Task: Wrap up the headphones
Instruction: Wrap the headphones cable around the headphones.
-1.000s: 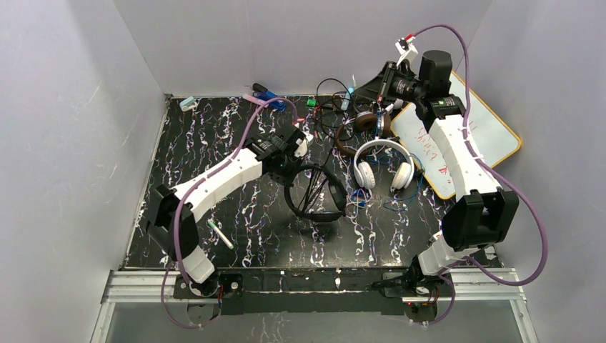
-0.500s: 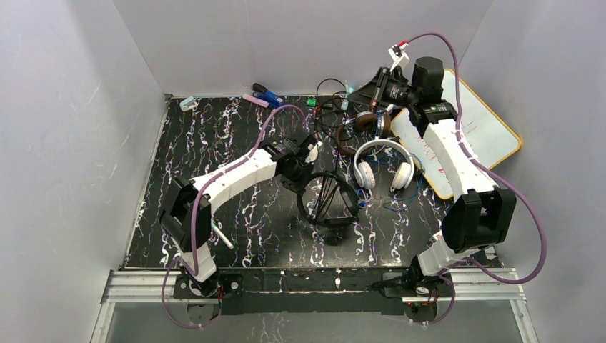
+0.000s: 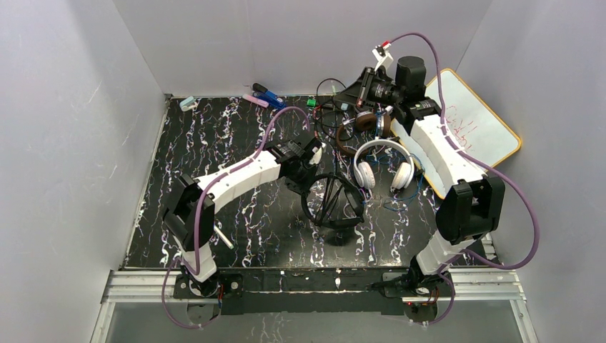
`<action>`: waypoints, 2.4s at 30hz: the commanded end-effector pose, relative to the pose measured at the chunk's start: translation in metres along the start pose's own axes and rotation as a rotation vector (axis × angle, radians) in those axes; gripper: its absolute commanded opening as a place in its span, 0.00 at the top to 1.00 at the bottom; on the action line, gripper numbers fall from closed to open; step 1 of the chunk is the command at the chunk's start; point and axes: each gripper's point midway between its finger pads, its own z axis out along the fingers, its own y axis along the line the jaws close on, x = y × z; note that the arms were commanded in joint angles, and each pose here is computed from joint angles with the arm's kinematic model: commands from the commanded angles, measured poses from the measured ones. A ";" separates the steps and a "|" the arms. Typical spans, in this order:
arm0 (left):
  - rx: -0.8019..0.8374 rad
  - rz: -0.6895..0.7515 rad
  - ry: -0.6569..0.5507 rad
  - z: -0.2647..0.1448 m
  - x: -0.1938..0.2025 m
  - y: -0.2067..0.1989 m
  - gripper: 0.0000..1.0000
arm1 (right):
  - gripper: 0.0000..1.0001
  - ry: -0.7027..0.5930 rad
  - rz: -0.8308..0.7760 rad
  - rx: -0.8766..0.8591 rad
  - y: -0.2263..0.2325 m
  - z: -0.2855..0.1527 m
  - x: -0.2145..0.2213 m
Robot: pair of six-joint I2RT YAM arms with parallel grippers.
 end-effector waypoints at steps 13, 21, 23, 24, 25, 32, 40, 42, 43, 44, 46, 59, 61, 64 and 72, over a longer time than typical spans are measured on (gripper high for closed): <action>-0.070 -0.263 -0.024 0.024 -0.012 0.003 1.00 | 0.99 -0.075 -0.087 -0.123 0.062 -0.017 -0.029; -0.073 -0.548 -0.115 0.032 -0.060 0.026 1.00 | 0.99 -0.038 -0.034 -0.180 0.094 -0.041 0.022; -0.061 -0.602 -0.135 0.033 -0.070 0.030 1.00 | 0.99 -0.010 -0.011 -0.185 0.096 -0.046 0.040; -0.060 -0.629 -0.146 0.034 -0.075 0.033 1.00 | 0.99 0.002 -0.003 -0.191 0.098 -0.049 0.048; -0.057 -0.647 -0.160 0.033 -0.080 0.036 1.00 | 0.99 0.013 0.006 -0.194 0.100 -0.052 0.056; -0.068 -0.743 -0.227 0.030 -0.107 0.063 1.00 | 0.99 0.110 0.063 -0.192 0.107 -0.079 0.114; -0.043 -0.714 -0.313 0.010 -0.132 0.067 1.00 | 0.99 0.216 0.173 -0.149 0.073 -0.082 0.180; -0.047 -0.713 -0.324 0.007 -0.131 0.064 1.00 | 0.99 0.215 0.168 -0.158 0.072 -0.075 0.182; -0.050 -0.712 -0.330 0.005 -0.131 0.063 1.00 | 0.99 0.222 0.166 -0.163 0.072 -0.071 0.183; -0.052 -0.715 -0.333 0.004 -0.130 0.062 1.00 | 0.99 0.235 0.164 -0.166 0.073 -0.067 0.184; -0.049 -0.722 -0.335 0.003 -0.128 0.060 1.00 | 0.99 0.263 0.157 -0.179 0.076 -0.057 0.190; -0.136 -0.688 -0.491 -0.035 -0.139 0.079 1.00 | 0.99 0.362 0.110 0.001 0.043 -0.041 0.248; -0.137 -0.622 -0.529 -0.041 -0.144 0.081 1.00 | 0.99 0.330 0.080 0.058 0.032 -0.044 0.246; -0.121 -0.559 -0.577 -0.046 -0.146 0.080 1.00 | 0.99 0.283 0.047 0.104 0.024 -0.043 0.239; -0.203 -0.399 -0.754 -0.075 -0.146 0.088 1.00 | 0.83 0.139 0.005 0.065 0.037 -0.029 0.202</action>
